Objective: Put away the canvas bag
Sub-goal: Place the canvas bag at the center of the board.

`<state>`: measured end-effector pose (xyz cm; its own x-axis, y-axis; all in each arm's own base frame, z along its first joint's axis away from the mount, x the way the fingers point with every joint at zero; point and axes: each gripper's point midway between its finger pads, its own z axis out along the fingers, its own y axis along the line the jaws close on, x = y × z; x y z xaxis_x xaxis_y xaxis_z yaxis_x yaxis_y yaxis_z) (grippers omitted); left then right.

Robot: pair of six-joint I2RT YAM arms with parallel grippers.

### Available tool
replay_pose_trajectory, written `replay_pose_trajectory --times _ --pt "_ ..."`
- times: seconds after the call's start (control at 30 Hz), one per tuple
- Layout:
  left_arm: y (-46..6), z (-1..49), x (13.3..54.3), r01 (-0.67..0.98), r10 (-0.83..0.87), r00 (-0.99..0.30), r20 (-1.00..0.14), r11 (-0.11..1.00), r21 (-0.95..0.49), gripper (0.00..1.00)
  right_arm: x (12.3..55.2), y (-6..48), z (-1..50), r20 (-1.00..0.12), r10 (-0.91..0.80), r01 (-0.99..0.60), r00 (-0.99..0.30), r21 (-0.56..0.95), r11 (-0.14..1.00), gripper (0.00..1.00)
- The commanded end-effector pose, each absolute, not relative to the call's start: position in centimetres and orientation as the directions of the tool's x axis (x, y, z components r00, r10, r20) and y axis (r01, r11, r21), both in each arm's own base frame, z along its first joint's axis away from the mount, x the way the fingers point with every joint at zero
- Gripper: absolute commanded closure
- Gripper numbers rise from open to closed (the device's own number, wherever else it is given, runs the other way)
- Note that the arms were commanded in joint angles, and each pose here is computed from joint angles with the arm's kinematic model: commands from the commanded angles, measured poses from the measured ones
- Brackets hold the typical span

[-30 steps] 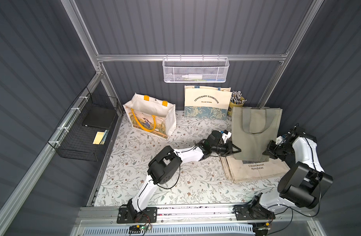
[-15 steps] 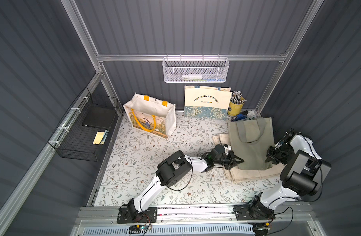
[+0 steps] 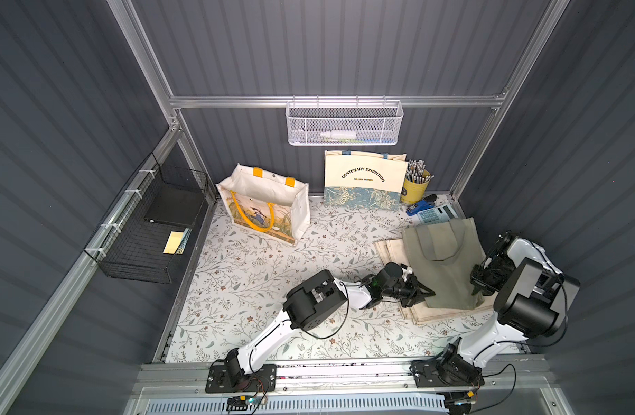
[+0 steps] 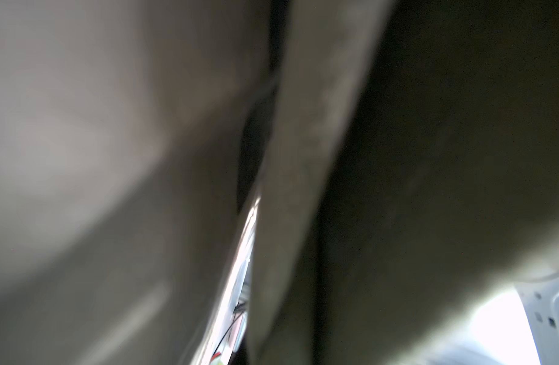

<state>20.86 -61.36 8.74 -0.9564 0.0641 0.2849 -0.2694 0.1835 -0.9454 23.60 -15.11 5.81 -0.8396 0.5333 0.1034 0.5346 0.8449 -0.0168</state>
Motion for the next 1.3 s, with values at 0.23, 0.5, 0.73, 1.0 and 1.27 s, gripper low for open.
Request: replay_pose_trajectory --times 0.23,0.5,0.73,1.0,1.27 --pt "-57.9 19.8 24.1 0.116 0.212 -0.973 -0.090 0.117 -0.986 0.52 27.6 -20.4 8.3 -0.145 0.496 0.512 -0.856 -0.116 0.851 0.95" --pt "-52.8 22.4 29.6 0.177 0.128 -0.978 -0.164 0.093 -0.980 0.49 26.4 -20.2 6.9 -0.113 0.474 0.487 -0.873 -0.153 0.860 0.95" --pt "-49.2 25.2 32.0 0.306 0.109 -0.950 -0.294 0.119 -0.945 0.48 26.3 -22.0 7.0 -0.093 0.497 0.504 -0.863 -0.217 0.836 0.94" --pt "-47.5 26.6 32.9 0.400 0.140 -0.914 -0.381 0.156 -0.903 0.48 25.7 -22.2 5.9 -0.087 0.495 0.501 -0.864 -0.238 0.832 0.92" --pt "-45.8 29.0 33.2 0.557 0.160 -0.830 -0.535 0.181 -0.810 0.47 26.6 -20.7 5.4 -0.099 0.482 0.491 -0.871 -0.143 0.859 0.91"
